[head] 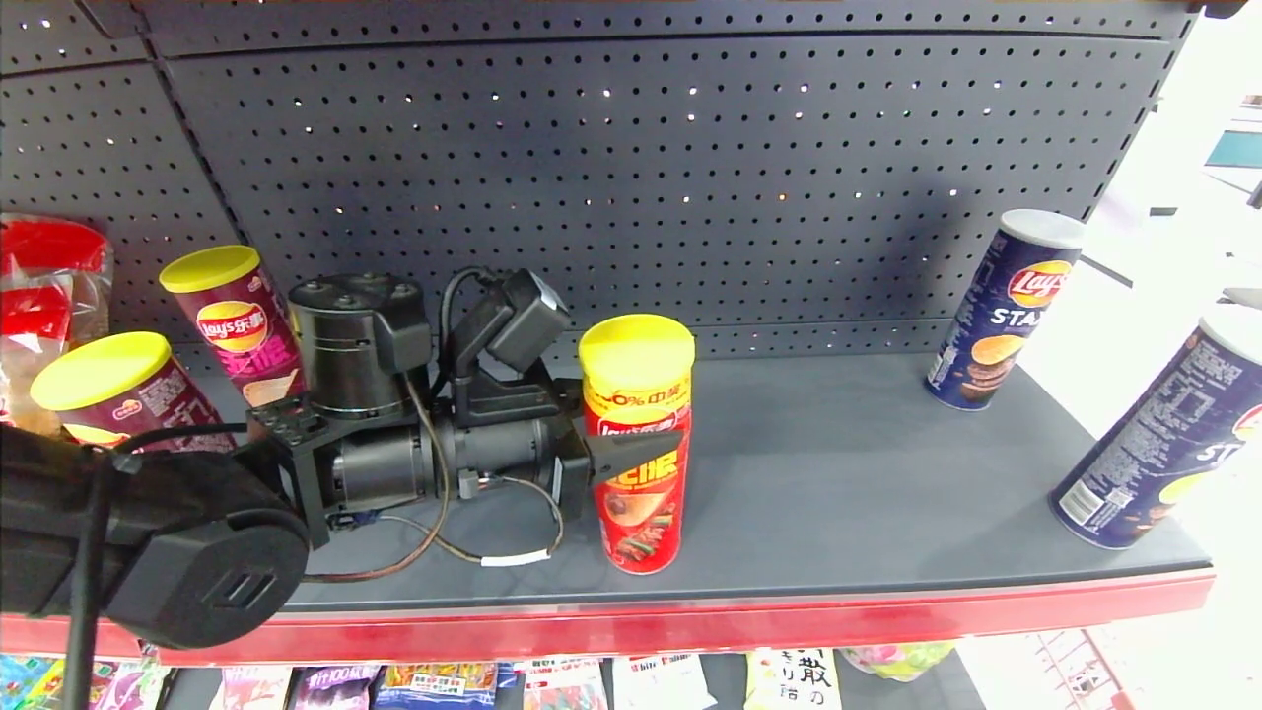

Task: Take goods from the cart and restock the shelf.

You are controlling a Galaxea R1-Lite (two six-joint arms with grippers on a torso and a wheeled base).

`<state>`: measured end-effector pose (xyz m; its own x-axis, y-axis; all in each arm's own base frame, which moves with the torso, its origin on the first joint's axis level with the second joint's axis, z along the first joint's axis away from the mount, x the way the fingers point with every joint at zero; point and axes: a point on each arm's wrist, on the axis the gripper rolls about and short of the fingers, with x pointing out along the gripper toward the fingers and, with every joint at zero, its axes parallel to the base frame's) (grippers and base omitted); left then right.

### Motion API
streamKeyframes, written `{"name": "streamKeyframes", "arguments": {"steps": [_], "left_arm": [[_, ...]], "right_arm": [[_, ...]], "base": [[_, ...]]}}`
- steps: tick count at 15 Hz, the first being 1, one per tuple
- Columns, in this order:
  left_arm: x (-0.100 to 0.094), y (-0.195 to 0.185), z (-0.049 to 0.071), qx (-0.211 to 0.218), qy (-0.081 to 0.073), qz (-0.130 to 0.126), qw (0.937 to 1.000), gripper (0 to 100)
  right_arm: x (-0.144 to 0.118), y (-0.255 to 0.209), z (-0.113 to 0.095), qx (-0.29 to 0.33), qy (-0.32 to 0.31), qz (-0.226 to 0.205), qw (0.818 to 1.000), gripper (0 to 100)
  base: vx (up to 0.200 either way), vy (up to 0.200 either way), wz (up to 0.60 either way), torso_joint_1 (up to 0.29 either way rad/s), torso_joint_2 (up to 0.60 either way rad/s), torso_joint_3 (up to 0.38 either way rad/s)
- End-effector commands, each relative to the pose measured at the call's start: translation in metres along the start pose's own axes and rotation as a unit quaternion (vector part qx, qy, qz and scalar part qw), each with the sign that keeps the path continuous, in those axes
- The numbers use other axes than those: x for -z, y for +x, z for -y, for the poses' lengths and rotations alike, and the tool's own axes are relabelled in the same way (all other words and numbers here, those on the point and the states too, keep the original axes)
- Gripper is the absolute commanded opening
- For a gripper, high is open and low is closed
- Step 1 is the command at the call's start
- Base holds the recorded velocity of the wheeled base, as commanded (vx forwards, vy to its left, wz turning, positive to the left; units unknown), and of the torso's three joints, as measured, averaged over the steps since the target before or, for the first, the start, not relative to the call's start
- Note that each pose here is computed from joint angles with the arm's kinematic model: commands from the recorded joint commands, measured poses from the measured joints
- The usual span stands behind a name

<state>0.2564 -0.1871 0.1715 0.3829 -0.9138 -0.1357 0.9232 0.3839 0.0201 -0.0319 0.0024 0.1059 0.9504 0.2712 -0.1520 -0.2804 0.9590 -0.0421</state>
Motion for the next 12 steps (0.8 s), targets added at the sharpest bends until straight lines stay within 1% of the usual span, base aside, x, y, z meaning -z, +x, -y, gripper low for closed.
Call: {"name": "streamKeyframes", "arguments": {"steps": [1,10,12], "left_arm": [[0.001,0.0002,0.0036,0.005,-0.003,-0.003,1.0,0],[-0.0027,-0.0011,0.0062,0.003,-0.001,0.002,1.0,0],[0.0016,-0.0023,0.0073,0.004,-0.004,-0.005,1.0,0]], "right_arm": [[0.0001,0.0001,0.0,0.0,0.0,0.0,1.0,0],[0.0007,0.0003,0.0,0.0,0.0,-0.002,1.0,0],[0.0003,0.0001,0.0,0.0,0.0,-0.001,1.0,0]], "base": [[0.0,0.0,0.0,0.0,0.0,0.0],[0.0,0.0,0.0,0.0,0.0,0.0],[0.0,0.0,0.0,0.0,0.0,0.0]]}}
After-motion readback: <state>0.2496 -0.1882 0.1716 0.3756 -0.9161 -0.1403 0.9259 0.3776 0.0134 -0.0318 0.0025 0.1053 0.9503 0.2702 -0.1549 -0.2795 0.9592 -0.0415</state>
